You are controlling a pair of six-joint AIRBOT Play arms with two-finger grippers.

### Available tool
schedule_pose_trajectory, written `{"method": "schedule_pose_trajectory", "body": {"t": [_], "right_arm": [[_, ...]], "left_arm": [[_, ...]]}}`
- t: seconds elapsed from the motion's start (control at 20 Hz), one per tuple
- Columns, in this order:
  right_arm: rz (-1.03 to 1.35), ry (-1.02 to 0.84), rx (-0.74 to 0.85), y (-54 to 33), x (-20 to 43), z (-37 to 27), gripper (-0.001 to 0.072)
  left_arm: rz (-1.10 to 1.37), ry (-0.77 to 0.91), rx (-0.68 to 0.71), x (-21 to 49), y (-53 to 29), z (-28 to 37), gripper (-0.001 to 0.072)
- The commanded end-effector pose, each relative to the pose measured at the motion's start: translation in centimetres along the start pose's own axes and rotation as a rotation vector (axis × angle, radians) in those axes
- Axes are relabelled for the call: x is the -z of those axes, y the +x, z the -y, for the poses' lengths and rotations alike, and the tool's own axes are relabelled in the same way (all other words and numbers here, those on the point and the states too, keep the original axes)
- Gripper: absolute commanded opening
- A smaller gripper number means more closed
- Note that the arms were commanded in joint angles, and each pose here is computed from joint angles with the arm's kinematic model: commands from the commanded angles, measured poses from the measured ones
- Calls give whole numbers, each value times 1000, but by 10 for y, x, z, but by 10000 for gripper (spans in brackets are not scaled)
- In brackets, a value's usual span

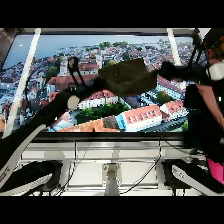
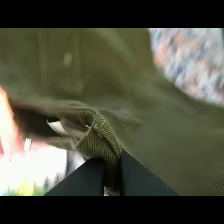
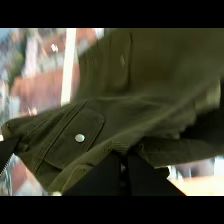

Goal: Fold the clothes and pants, and hang the long-sleeved shirts on hangers.

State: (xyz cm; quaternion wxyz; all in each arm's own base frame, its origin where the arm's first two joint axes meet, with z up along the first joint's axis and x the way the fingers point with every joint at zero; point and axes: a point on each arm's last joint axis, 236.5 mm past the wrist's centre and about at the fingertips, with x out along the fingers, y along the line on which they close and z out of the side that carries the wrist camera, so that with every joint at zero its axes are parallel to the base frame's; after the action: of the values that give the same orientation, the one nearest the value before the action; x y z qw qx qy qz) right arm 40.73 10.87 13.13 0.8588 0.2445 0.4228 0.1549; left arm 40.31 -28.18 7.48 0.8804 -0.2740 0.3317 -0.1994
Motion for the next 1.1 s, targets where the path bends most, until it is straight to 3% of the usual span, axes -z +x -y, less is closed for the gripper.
{"method": "schedule_pose_trajectory", "body": {"t": [0.0,0.25,0.45,0.6,0.85,1.05], "right_arm": [[-62,41,-3,-15,68,0,7],[-155,106,-22,-53,135,-17,7],[-150,222,-38,-87,145,-36,7],[-93,173,-37,-83,113,-40,7],[-25,148,8,-5,33,-13,8],[24,218,31,62,-14,13,8]], "left_arm": [[-35,13,28,46,-27,-3,34],[-64,69,147,80,-69,33,33],[-22,83,250,72,-98,67,33],[20,10,257,55,-101,66,34],[112,-118,135,15,-76,12,36],[168,-365,40,-5,-49,-41,36]]}}
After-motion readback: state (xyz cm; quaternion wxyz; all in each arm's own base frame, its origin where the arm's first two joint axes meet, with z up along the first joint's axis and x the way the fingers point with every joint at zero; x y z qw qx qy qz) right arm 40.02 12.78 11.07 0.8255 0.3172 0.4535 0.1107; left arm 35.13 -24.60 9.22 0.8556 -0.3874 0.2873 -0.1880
